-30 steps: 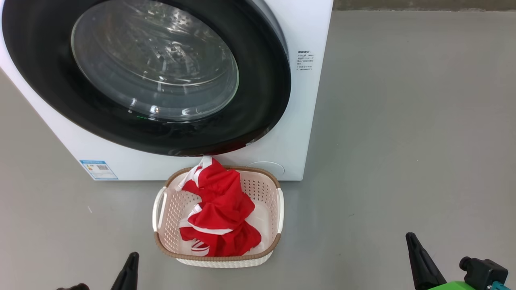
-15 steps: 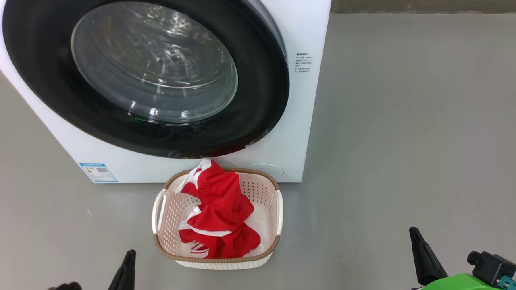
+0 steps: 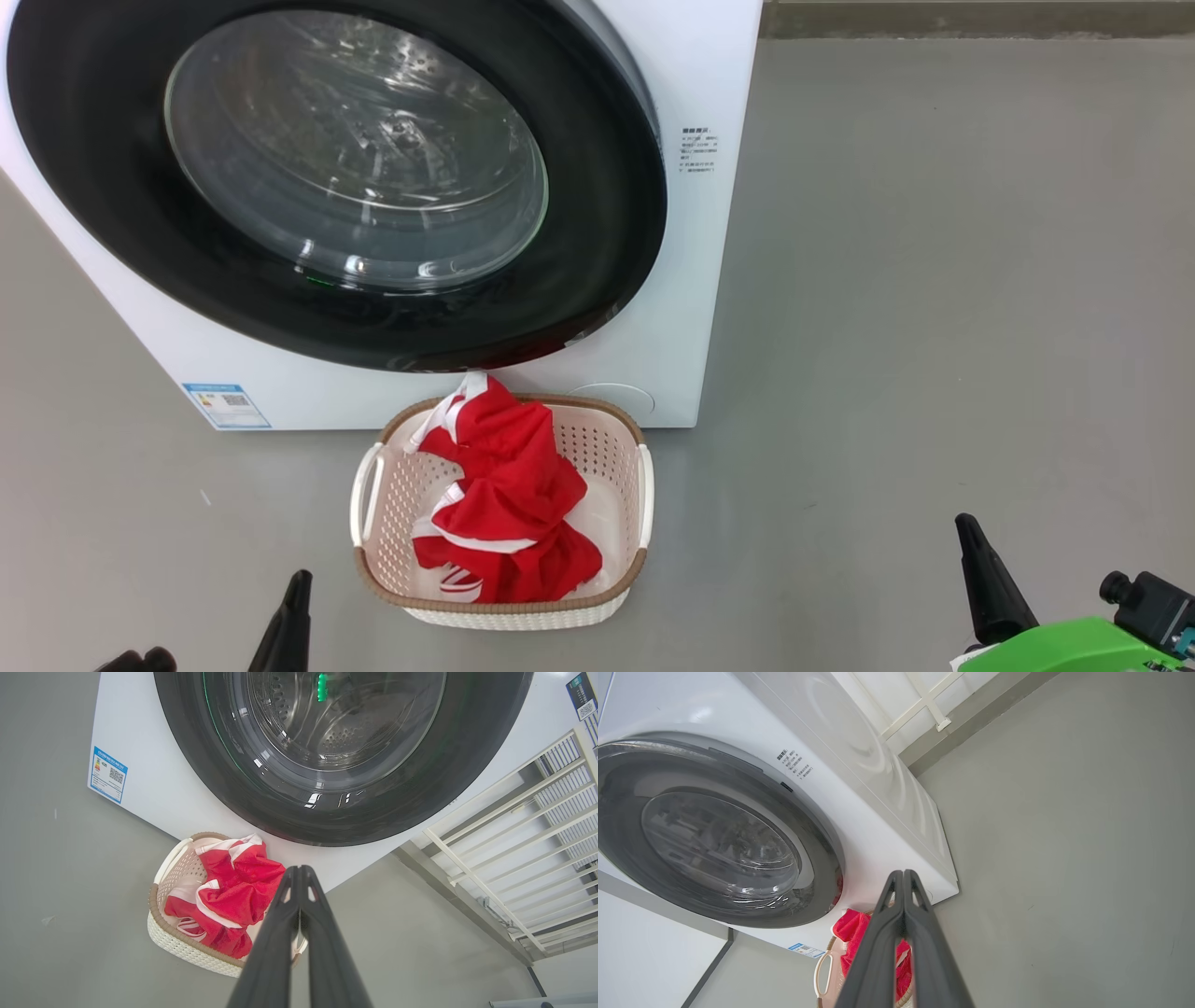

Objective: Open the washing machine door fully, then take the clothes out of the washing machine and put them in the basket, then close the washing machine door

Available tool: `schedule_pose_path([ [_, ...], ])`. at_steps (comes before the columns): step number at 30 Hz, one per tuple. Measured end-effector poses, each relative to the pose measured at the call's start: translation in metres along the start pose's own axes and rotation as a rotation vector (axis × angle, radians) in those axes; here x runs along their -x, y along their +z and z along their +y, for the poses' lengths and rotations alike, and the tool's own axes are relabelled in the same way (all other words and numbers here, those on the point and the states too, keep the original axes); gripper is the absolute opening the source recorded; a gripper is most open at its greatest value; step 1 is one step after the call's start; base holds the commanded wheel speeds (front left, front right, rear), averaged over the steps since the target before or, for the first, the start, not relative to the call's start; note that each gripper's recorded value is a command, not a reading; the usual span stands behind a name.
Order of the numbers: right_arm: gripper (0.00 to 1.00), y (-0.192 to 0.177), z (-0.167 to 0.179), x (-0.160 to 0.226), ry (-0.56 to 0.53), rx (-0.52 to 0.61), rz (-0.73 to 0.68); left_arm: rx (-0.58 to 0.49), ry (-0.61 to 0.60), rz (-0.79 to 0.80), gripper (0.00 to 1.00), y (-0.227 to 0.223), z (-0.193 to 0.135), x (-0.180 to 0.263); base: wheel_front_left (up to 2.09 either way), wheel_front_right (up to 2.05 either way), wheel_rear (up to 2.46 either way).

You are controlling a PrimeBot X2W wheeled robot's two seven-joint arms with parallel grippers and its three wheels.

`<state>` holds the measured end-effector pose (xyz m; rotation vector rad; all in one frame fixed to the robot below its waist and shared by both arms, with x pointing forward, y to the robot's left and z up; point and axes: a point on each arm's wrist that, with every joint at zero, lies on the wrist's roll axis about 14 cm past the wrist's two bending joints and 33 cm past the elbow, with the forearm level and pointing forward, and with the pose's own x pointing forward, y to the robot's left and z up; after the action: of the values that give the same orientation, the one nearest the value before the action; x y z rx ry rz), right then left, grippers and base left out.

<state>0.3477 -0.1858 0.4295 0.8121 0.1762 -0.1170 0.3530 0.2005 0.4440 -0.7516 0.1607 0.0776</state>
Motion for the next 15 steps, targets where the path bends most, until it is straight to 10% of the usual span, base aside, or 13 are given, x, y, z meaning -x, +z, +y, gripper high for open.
schedule_pose_path([
  [15,0.0,0.0084,0.0026,-0.004,0.0,-0.151,-0.009,0.16,0.0,-0.007,0.0,0.0042,-0.0047,-0.0043,0.0,0.0,0.0],
])
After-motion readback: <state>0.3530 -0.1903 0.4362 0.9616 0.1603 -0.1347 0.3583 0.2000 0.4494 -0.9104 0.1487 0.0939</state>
